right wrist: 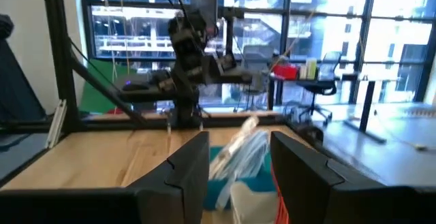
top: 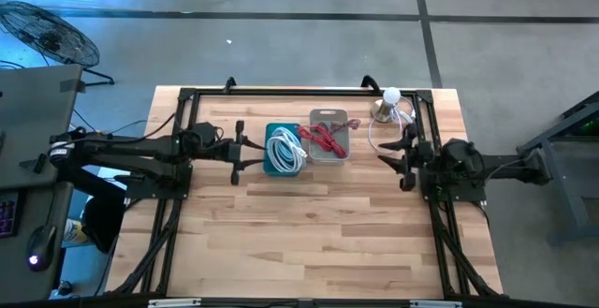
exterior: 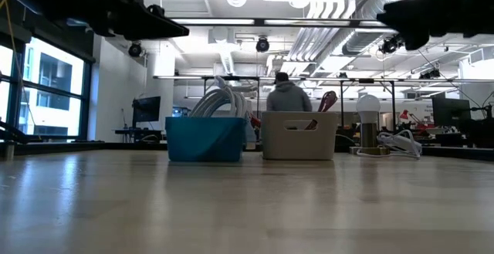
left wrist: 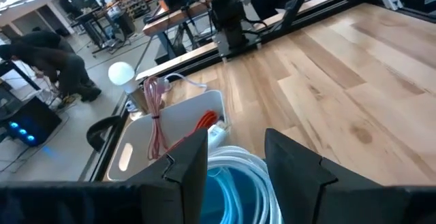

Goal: Pick & Place USB Port
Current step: Return to Home Position

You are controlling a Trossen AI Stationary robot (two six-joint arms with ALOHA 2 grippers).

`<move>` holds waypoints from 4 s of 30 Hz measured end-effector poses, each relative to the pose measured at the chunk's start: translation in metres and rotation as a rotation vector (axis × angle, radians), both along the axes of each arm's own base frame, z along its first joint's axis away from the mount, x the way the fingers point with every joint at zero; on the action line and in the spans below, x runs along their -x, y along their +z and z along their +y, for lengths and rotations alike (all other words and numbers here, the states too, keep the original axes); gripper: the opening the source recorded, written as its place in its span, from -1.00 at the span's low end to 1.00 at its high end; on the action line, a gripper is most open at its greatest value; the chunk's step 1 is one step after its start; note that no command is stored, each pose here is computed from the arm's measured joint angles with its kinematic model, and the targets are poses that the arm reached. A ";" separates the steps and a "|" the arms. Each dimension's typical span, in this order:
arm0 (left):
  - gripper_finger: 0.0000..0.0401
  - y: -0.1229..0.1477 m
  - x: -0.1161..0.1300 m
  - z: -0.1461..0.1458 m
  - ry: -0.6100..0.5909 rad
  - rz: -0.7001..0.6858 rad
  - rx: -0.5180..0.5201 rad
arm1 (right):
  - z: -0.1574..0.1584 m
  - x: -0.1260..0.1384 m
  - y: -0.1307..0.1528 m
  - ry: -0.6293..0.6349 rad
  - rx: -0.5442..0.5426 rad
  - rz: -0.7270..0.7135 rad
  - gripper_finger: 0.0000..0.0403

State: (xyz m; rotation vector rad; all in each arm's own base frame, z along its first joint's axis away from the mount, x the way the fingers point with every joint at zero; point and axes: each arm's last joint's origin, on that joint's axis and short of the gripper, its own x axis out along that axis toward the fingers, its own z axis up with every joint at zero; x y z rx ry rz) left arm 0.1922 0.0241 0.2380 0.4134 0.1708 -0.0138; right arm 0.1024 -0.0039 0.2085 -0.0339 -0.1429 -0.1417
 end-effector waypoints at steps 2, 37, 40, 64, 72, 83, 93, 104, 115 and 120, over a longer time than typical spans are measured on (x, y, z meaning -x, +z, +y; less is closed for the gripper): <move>-0.29 0.000 0.000 -0.003 -0.010 0.000 -0.001 | -0.002 -0.002 -0.009 0.004 -0.018 0.016 -0.26; -0.29 -0.006 0.000 -0.007 -0.032 0.057 0.050 | -0.011 -0.004 -0.042 0.027 0.014 0.164 -1.00; -0.29 -0.006 0.000 -0.007 -0.037 0.058 0.051 | -0.011 -0.004 -0.043 0.016 0.013 0.176 -1.00; -0.29 -0.031 -0.002 -0.018 -0.346 0.239 -0.089 | -0.014 -0.003 -0.052 -0.067 -0.012 0.271 -0.97; -0.53 -0.026 0.037 -0.021 -0.332 0.373 -0.057 | -0.014 -0.003 -0.053 -0.067 -0.011 0.272 -0.96; -0.98 -0.007 0.087 -0.024 -0.309 0.150 -0.142 | -0.014 -0.003 -0.052 -0.067 -0.011 0.272 -0.97; -1.00 -0.035 0.096 -0.025 -0.282 0.038 -0.172 | -0.014 -0.003 -0.052 -0.067 -0.011 0.272 -0.97; -1.00 -0.048 0.095 -0.025 -0.299 -0.055 -0.209 | -0.014 -0.003 -0.053 -0.067 -0.011 0.273 -0.97; -1.00 -0.065 0.090 -0.026 -0.334 -0.113 -0.222 | -0.014 -0.003 -0.053 -0.067 -0.011 0.273 -0.99; -1.00 -0.073 0.088 -0.025 -0.322 -0.138 -0.229 | -0.014 -0.003 -0.053 -0.067 -0.011 0.273 -0.98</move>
